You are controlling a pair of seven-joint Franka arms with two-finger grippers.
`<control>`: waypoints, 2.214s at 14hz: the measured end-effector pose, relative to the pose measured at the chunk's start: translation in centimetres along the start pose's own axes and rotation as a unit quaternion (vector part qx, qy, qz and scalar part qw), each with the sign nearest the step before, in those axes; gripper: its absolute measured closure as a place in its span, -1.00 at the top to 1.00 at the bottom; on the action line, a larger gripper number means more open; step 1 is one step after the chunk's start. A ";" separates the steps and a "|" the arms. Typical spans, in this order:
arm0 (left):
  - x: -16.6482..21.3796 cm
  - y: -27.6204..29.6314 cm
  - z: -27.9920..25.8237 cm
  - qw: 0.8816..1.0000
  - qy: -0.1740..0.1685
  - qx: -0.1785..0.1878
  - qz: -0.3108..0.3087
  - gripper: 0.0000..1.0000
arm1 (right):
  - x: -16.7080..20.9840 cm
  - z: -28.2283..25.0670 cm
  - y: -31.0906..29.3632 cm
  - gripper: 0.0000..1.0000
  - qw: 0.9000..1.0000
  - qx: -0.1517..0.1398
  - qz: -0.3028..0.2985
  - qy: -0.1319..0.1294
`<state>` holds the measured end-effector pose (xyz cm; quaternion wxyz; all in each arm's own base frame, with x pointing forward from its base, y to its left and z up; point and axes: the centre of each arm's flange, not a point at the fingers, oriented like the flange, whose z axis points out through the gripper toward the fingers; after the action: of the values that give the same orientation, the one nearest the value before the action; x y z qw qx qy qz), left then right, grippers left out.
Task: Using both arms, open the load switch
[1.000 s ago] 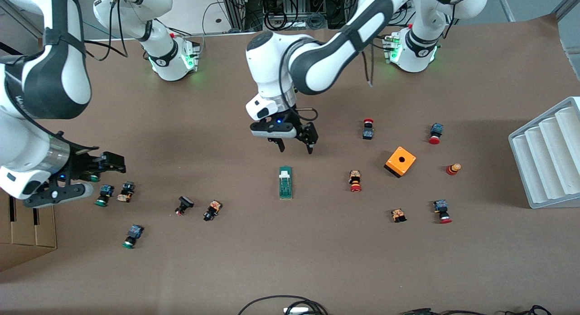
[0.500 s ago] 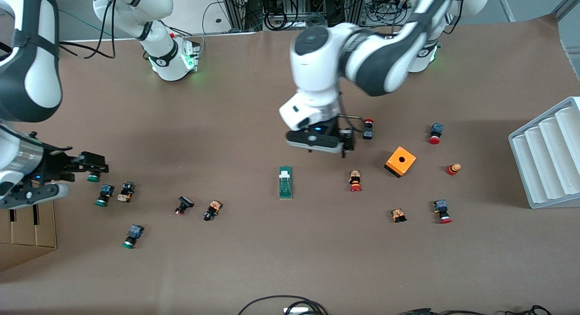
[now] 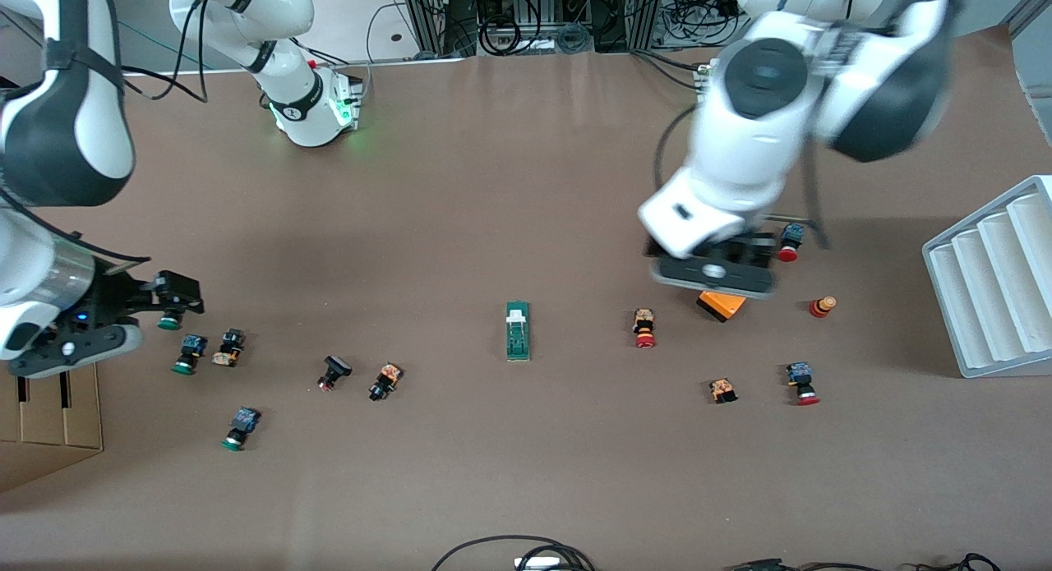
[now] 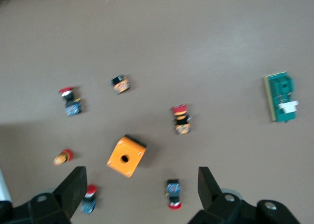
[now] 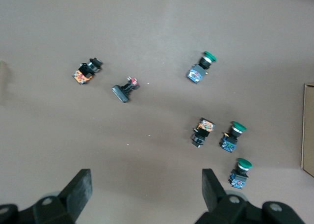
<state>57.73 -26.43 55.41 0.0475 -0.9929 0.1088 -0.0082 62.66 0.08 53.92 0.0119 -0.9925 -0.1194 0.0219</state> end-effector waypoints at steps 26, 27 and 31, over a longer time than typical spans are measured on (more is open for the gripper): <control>-7.0 -22.7 1.2 0.994 -0.017 -0.061 -0.092 1.00 | -3.4 -2.6 -0.9 1.00 1.000 -0.005 -0.001 0.010; -7.0 -22.7 1.3 0.994 -0.018 -0.061 -0.092 1.00 | -3.3 -2.1 -0.8 1.00 1.000 -0.004 0.001 0.007; -7.1 -22.7 1.3 0.994 -0.019 -0.061 -0.092 1.00 | -3.0 -0.8 0.1 1.00 0.998 -0.003 0.057 -0.001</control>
<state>55.76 -2.68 56.31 -0.0124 -0.9997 0.0159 0.0132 59.82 -0.71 54.82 0.0075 -0.9977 -0.0630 0.0229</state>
